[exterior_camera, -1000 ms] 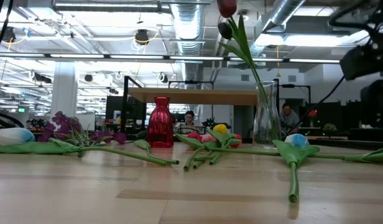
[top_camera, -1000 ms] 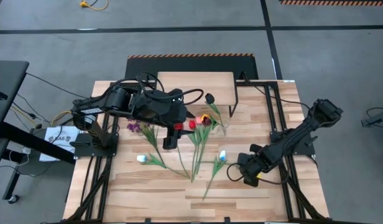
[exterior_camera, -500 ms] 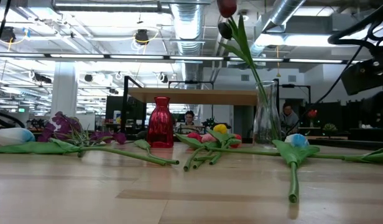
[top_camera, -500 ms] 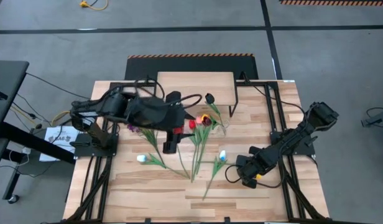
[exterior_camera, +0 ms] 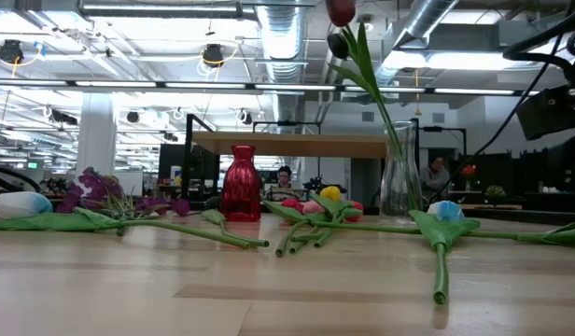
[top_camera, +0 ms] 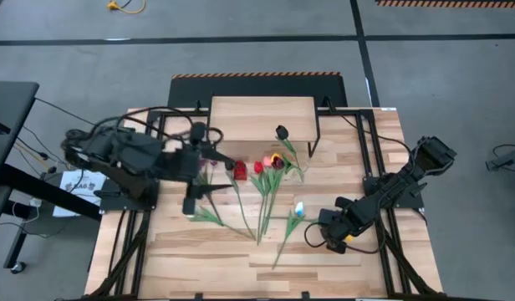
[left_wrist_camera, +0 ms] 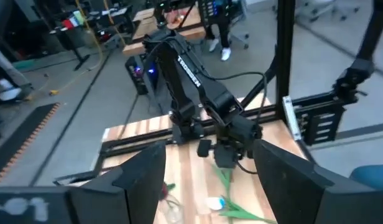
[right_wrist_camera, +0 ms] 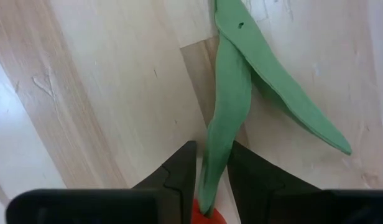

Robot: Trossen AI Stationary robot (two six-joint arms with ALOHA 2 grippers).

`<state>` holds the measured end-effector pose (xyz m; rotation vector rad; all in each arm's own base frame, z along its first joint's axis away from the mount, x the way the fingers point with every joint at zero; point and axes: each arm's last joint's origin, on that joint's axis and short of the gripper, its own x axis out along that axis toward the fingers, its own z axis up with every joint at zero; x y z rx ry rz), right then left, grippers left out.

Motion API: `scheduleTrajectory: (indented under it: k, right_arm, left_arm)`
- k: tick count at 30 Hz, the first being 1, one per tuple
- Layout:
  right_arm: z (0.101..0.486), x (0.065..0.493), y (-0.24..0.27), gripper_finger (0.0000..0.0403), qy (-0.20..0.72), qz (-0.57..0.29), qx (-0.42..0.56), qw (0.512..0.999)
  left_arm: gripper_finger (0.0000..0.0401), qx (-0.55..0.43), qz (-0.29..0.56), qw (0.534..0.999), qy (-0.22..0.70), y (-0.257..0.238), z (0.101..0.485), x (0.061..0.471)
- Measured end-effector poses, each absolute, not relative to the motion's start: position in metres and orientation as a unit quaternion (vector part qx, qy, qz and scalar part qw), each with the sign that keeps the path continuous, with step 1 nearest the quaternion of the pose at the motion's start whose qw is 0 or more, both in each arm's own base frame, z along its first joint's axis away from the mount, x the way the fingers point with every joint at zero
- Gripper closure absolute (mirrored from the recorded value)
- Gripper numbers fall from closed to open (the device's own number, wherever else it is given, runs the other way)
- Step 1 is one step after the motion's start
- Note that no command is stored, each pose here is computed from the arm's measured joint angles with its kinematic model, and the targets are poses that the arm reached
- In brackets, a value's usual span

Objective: Pick and place flowers into a vace then onto a shelf
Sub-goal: Put the bottom yellow flower into the transparent vase

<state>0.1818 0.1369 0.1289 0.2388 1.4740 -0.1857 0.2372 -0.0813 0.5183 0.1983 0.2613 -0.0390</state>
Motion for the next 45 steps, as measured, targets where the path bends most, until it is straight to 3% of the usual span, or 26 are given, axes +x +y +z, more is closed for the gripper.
scheduleTrajectory:
  k: [13,19,27,38,45]
  right_arm:
    - [0.129,0.182,0.138,0.0327,0.67,-0.085,0.114,0.729]
    - [0.129,0.183,0.139,0.039,0.667,-0.083,0.119,0.731]
    - [0.14,0.186,0.141,0.0398,0.672,-0.102,0.099,0.726]
    - [0.206,0.195,0.141,0.0401,0.678,-0.189,0.007,0.711]
    - [0.248,0.203,0.151,0.0402,0.644,-0.177,-0.025,0.744]
  left_arm:
    - [0.0168,0.014,-0.055,0.998,0.014,-0.044,0.371,0.171]
    - [0.0168,-0.018,-0.136,0.989,-0.046,-0.045,0.337,0.155]
    - [0.0168,-0.029,-0.178,0.983,-0.024,-0.048,0.322,0.16]
    - [0.0168,-0.03,-0.17,0.984,-0.034,-0.052,0.32,0.172]
    - [0.0168,-0.036,-0.18,0.982,-0.044,-0.052,0.322,0.172]
